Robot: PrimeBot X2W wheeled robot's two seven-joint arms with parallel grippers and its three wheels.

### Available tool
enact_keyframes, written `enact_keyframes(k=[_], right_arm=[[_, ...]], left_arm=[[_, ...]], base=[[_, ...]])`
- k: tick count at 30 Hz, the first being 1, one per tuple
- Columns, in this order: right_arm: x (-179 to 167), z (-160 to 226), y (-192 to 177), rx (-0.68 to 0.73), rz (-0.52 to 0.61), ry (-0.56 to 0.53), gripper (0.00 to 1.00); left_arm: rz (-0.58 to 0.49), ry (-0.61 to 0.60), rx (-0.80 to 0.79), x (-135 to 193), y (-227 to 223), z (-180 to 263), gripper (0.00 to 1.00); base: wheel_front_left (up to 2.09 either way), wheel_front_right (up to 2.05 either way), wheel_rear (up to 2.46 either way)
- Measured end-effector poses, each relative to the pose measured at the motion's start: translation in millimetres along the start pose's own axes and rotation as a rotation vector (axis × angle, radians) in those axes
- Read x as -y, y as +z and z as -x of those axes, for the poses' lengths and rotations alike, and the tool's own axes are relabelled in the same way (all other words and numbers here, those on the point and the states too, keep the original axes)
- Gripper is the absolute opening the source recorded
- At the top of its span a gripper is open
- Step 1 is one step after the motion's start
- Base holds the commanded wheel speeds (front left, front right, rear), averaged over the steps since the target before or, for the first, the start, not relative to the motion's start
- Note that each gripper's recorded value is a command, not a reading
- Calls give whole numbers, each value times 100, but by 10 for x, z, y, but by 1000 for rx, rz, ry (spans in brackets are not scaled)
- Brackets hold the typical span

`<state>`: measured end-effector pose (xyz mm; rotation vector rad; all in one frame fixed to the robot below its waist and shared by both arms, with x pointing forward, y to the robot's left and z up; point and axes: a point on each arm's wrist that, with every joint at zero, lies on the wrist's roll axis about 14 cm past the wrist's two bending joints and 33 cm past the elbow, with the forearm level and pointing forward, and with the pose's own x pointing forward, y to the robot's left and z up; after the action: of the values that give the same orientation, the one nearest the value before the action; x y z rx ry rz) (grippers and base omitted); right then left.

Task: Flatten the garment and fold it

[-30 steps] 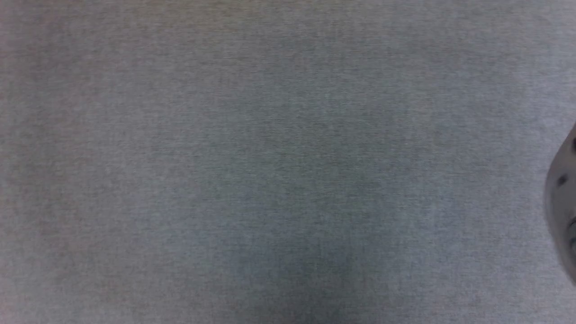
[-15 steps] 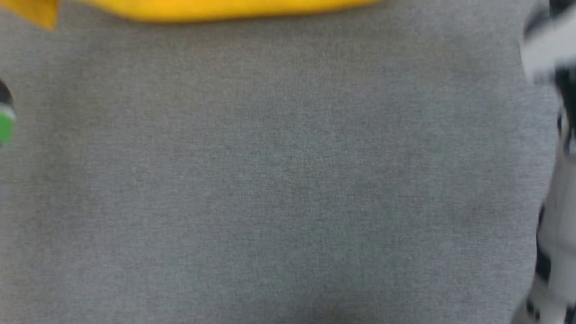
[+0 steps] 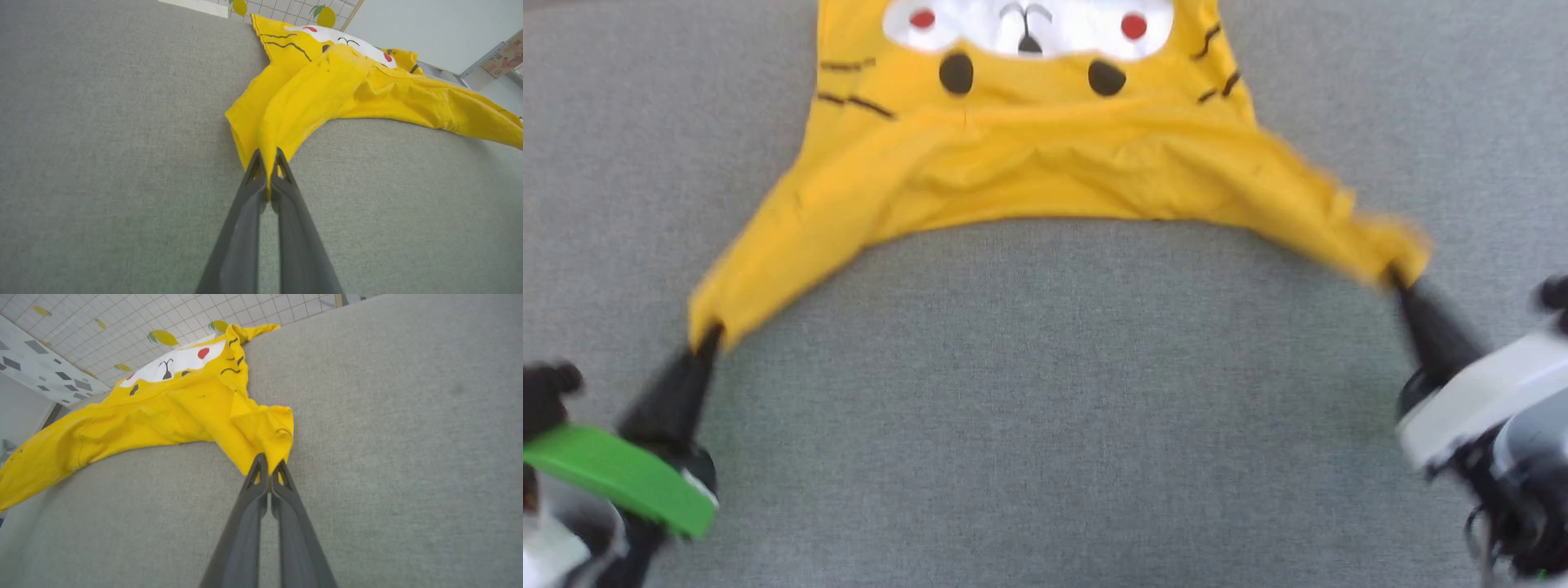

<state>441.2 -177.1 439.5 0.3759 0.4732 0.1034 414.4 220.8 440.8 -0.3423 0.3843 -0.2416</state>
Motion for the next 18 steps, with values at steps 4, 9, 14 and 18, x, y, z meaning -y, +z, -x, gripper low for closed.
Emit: enact_keyframes(k=[4, 9, 14, 18], right_arm=[[5, 283, -425, -167, -34, -5, 0], [244, 691, -761, -317, -80, -85, 0], [523, 1073, -931, -404, -152, -171, 0], [703, 1345, -1033, -447, -209, -226, 0]], left_arm=[[86, 15, -131, 28, -365, 234, 0], [176, 9, -286, 119, -731, 580, 0], [226, 34, -370, 93, -881, 908, 0], [271, 52, -400, 90, -940, 1132, 0]], base=[[0, 0, 0], [0, 0, 0], [0, 0, 0], [0, 0, 0]])
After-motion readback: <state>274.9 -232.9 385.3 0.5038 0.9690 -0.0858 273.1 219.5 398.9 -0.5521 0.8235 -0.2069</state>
